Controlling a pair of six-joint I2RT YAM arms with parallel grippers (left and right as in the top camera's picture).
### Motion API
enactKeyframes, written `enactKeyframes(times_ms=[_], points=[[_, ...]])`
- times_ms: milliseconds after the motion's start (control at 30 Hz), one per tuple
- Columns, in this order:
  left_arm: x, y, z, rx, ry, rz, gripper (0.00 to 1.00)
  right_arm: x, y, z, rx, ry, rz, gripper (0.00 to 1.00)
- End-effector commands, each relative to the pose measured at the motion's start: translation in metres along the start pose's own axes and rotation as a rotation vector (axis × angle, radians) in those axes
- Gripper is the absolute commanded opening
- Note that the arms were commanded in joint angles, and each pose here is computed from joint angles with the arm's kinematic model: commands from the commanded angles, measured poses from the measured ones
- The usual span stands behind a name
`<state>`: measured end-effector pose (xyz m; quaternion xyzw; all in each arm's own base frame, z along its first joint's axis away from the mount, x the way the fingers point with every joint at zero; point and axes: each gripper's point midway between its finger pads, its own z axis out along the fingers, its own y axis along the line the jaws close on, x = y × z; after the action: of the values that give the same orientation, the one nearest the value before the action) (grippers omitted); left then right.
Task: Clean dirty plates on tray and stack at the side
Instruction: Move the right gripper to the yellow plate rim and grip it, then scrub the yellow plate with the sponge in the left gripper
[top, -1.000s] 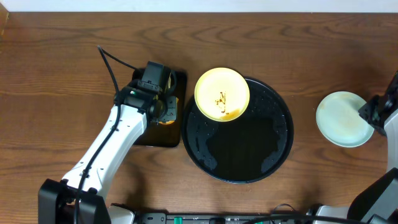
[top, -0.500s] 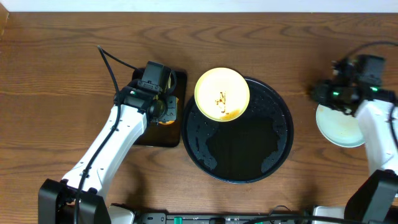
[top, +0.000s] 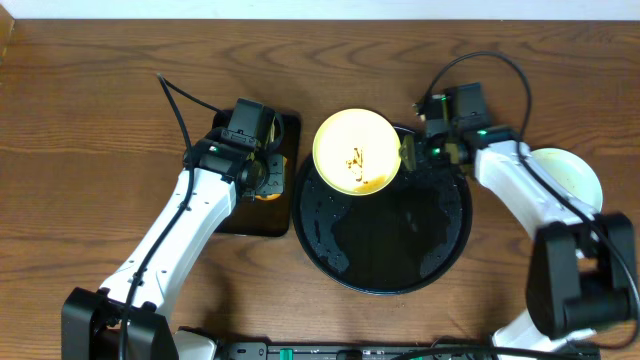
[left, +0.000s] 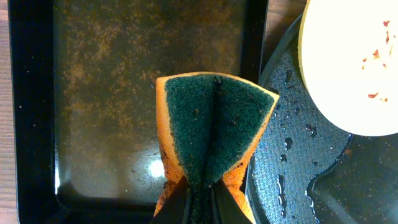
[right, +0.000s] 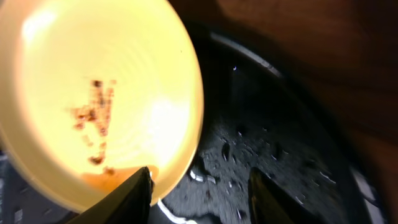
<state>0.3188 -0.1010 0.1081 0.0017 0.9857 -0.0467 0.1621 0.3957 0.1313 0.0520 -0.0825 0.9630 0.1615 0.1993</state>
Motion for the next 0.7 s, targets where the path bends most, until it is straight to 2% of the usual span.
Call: enactKeyframes(times_ms=[0,67,167,300,400,467,667], points=[[0.000,0.002,-0.003,-0.003,-0.006,-0.013,0.08,0.001,-0.004,0.018,0.018,0.015,0.040,0.47],[0.000,0.002,-0.002,-0.004,-0.005,-0.013,0.08,0.003,-0.005,0.027,0.012,0.021,0.058,0.45],[0.000,0.002,-0.002,-0.004,-0.006,-0.013,0.08,0.006,0.001,0.038,-0.041,0.036,0.059,0.39],[0.000,0.002,-0.003,-0.004,-0.006,-0.013,0.08,0.012,0.006,0.044,-0.060,0.062,0.064,0.19],[0.000,0.002,-0.002,-0.004,-0.006,-0.013,0.08,0.017,0.008,0.045,-0.060,0.078,0.063,0.12],[0.000,0.002,-0.002,-0.004,-0.005,-0.013,0.08,0.021,0.009,0.045,-0.058,0.097,0.065,0.02],[0.002,-0.003,-0.003,0.024,0.003,-0.013,0.08,0.053,0.005,0.040,-0.032,0.226,0.114,0.01]])
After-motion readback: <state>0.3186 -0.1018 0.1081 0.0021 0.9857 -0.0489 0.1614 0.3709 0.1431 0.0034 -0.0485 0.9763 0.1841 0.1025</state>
